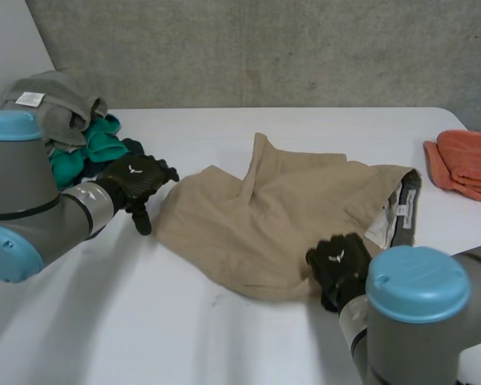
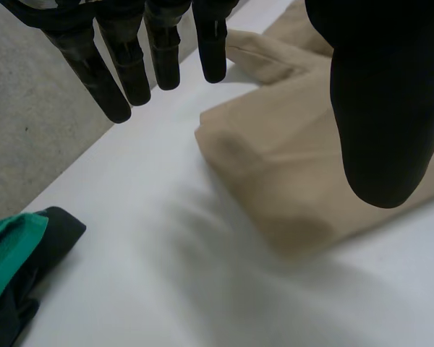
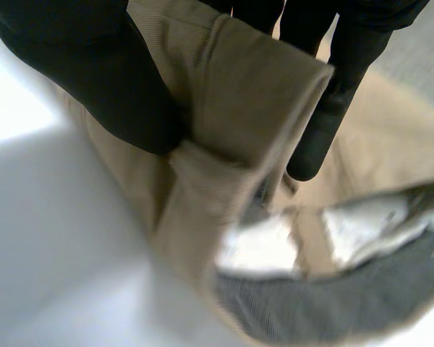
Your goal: Fold the laundry.
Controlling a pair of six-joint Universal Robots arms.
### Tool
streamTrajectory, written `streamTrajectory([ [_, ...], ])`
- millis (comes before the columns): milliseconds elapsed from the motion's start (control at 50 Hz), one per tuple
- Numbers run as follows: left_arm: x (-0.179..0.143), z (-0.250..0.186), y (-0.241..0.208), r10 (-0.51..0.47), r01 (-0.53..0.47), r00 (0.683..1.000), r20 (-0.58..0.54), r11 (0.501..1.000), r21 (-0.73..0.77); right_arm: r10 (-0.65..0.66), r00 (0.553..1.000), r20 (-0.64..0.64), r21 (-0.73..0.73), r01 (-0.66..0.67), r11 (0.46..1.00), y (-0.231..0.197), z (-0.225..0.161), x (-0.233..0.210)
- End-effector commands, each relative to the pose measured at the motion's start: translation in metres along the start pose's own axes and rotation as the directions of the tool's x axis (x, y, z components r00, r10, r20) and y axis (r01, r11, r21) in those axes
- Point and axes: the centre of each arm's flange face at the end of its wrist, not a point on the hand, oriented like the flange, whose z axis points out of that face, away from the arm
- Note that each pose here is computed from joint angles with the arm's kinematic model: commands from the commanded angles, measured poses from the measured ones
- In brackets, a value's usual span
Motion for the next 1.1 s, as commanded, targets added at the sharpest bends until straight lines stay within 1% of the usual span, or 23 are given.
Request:
streamTrajectory([
  [20,0.012,-0.013,-0.012,-0.026,0.026,1.0,-0.014,0.999,0.028,0.057,0.998,0.01,0.256,-0.058,0.965,-0.063,-0.025,0.022],
  [80,0.016,-0.017,-0.014,-0.047,0.047,0.999,-0.018,0.999,0.027,0.065,0.998,0.02,0.296,-0.068,0.953,-0.077,-0.026,0.025],
  [100,0.02,-0.02,-0.014,-0.07,0.071,0.997,-0.018,0.997,0.021,0.073,0.997,0.021,0.298,-0.076,0.951,-0.083,-0.026,0.027],
  [200,0.03,-0.023,-0.011,-0.126,0.126,0.992,-0.02,0.992,-0.004,0.072,0.997,0.034,0.286,-0.078,0.955,-0.103,-0.031,0.031],
  [240,0.038,-0.025,-0.01,-0.155,0.154,0.987,-0.036,0.988,-0.019,0.071,0.996,0.046,0.278,-0.081,0.957,-0.11,-0.035,0.033],
  [300,0.051,-0.027,-0.008,-0.176,0.174,0.982,-0.069,0.984,-0.045,0.084,0.995,0.061,0.283,-0.098,0.954,-0.12,-0.041,0.034],
  [400,0.062,-0.02,-0.001,-0.172,0.167,0.982,-0.076,0.984,-0.066,0.098,0.992,0.083,0.31,-0.119,0.943,-0.134,-0.054,0.032],
  [560,0.059,0.002,0.013,-0.155,0.157,0.987,0.031,0.98,-0.121,0.161,0.986,0.047,0.361,-0.167,0.917,-0.151,-0.075,0.052],
  [640,0.043,0.0,0.007,-0.147,0.161,0.981,0.124,0.98,-0.117,0.176,0.984,0.018,0.351,-0.171,0.921,-0.15,-0.073,0.066],
  [660,0.038,-0.004,0.004,-0.148,0.165,0.978,0.145,0.98,-0.112,0.175,0.985,0.009,0.344,-0.167,0.924,-0.149,-0.071,0.069],
  [700,0.021,-0.026,-0.021,-0.153,0.166,0.966,0.209,0.985,-0.05,0.158,0.987,-0.02,0.31,-0.144,0.94,-0.144,-0.062,0.081],
  [720,0.016,-0.037,-0.033,-0.154,0.16,0.963,0.221,0.987,-0.009,0.148,0.989,-0.03,0.298,-0.132,0.945,-0.142,-0.058,0.086],
  [740,0.008,-0.059,-0.058,-0.155,0.141,0.959,0.238,0.987,0.074,0.121,0.992,-0.046,0.262,-0.105,0.959,-0.138,-0.049,0.094],
  [780,0.001,-0.083,-0.083,-0.157,0.118,0.955,0.252,0.98,0.162,0.102,0.993,-0.054,0.237,-0.087,0.968,-0.136,-0.043,0.1],
  [800,-0.002,-0.095,-0.094,-0.157,0.104,0.953,0.259,0.973,0.207,0.095,0.994,-0.058,0.227,-0.079,0.971,-0.136,-0.04,0.103],
  [820,-0.007,-0.118,-0.116,-0.154,0.072,0.951,0.267,0.954,0.291,0.092,0.993,-0.068,0.21,-0.076,0.975,-0.136,-0.037,0.111],
  [840,-0.009,-0.13,-0.127,-0.153,0.057,0.951,0.269,0.942,0.332,0.096,0.993,-0.074,0.207,-0.079,0.975,-0.137,-0.036,0.114],
  [900,-0.01,-0.169,-0.151,-0.139,0.021,0.954,0.267,0.916,0.4,0.12,0.988,-0.102,0.205,-0.097,0.974,-0.141,-0.032,0.129],
  [960,-0.011,-0.176,-0.154,-0.125,0.018,0.958,0.259,0.925,0.379,0.131,0.983,-0.125,0.207,-0.103,0.973,-0.145,-0.029,0.139],
  [1020,-0.009,-0.173,-0.155,-0.101,0.017,0.967,0.234,0.943,0.334,0.128,0.985,-0.116,0.195,-0.104,0.975,-0.145,-0.021,0.14],
  [1040,-0.006,-0.163,-0.151,-0.09,0.024,0.973,0.213,0.956,0.292,0.126,0.986,-0.108,0.193,-0.104,0.976,-0.145,-0.018,0.139],
  [1080,-0.005,-0.148,-0.147,-0.081,0.029,0.978,0.193,0.965,0.259,0.114,0.99,-0.081,0.177,-0.098,0.979,-0.142,-0.005,0.132],
  [1100,-0.004,-0.132,-0.143,-0.076,0.032,0.981,0.18,0.972,0.235,0.109,0.992,-0.07,0.17,-0.096,0.981,-0.14,0.0,0.129],
])
